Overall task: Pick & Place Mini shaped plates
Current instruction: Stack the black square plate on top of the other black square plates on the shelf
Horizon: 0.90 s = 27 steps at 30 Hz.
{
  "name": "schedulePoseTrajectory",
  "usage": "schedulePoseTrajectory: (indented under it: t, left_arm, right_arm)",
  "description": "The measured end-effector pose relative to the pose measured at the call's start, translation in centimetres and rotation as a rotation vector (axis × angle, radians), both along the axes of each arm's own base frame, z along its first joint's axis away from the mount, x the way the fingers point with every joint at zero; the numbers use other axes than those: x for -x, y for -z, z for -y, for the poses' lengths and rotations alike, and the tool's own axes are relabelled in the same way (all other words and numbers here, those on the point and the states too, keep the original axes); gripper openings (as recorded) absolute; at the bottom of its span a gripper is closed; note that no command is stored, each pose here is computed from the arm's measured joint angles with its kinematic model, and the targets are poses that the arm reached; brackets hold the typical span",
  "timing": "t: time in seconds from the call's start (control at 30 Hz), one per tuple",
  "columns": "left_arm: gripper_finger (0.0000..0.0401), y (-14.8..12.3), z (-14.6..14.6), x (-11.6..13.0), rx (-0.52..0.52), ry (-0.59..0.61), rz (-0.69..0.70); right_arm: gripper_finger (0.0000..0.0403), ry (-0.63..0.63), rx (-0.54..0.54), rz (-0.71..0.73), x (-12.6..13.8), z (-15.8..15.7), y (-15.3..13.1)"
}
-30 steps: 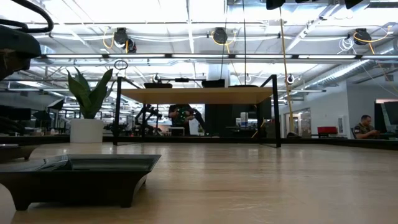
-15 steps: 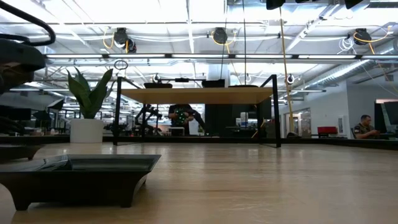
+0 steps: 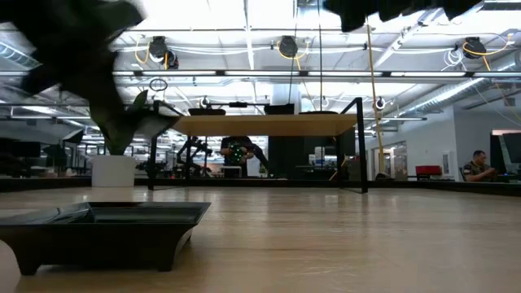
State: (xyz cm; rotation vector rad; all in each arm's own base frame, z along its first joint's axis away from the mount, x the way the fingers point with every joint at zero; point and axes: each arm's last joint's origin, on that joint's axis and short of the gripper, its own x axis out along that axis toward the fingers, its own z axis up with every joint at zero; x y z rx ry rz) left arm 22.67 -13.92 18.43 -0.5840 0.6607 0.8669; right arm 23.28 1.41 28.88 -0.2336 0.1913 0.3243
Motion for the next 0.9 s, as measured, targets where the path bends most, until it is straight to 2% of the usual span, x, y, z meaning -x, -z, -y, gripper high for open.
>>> schedulePoseTrajectory:
  t: [0.1, 0.17, 0.23, 0.3, 0.4, 0.53, 0.63, 0.9]
  left_arm:
    - [0.0003, -2.5, -1.7, -2.8, -0.324, 0.068, 0.051]
    - [0.0003, -4.1, -2.9, -4.6, -0.539, 0.055, 0.08]
    - [0.0004, -5.6, -4.0, -6.4, -0.713, 0.004, 0.083]
    - [0.0004, -7.1, -5.1, -8.0, -0.819, -0.047, 0.057]
    - [0.0003, -8.9, -6.7, -9.8, -0.853, -0.014, 0.044]
    - [0.0003, -10.3, -7.9, -11.2, -0.82, 0.188, 0.171]
    - [0.0003, -10.5, -8.1, -11.5, -0.814, 0.275, 0.203]
    - [0.0002, -9.2, -7.8, -12.5, -0.839, 0.349, 0.181]
  right_arm:
    - [0.015, 0.099, 0.06, 0.021, -1.0, -0.6, 1.6]
    - [0.015, 0.192, 0.086, 0.061, -1.5, -0.9, 2.5]
    - [0.015, 0.285, 0.096, 0.109, -1.9, -1.2, 3.3]
    - [0.015, 0.356, 0.093, 0.167, -2.1, -1.4, 4.0]
    - [0.015, 0.427, 0.11, 0.252, -2.3, -1.5, 4.9]
    - [0.015, 0.47, 0.119, 0.284, -2.5, -1.1, 5.8]
    - [0.015, 0.481, 0.098, 0.274, -2.7, -1.0, 6.0]
    - [0.015, 0.538, -0.029, 0.314, -2.6, 0.3, 5.4]
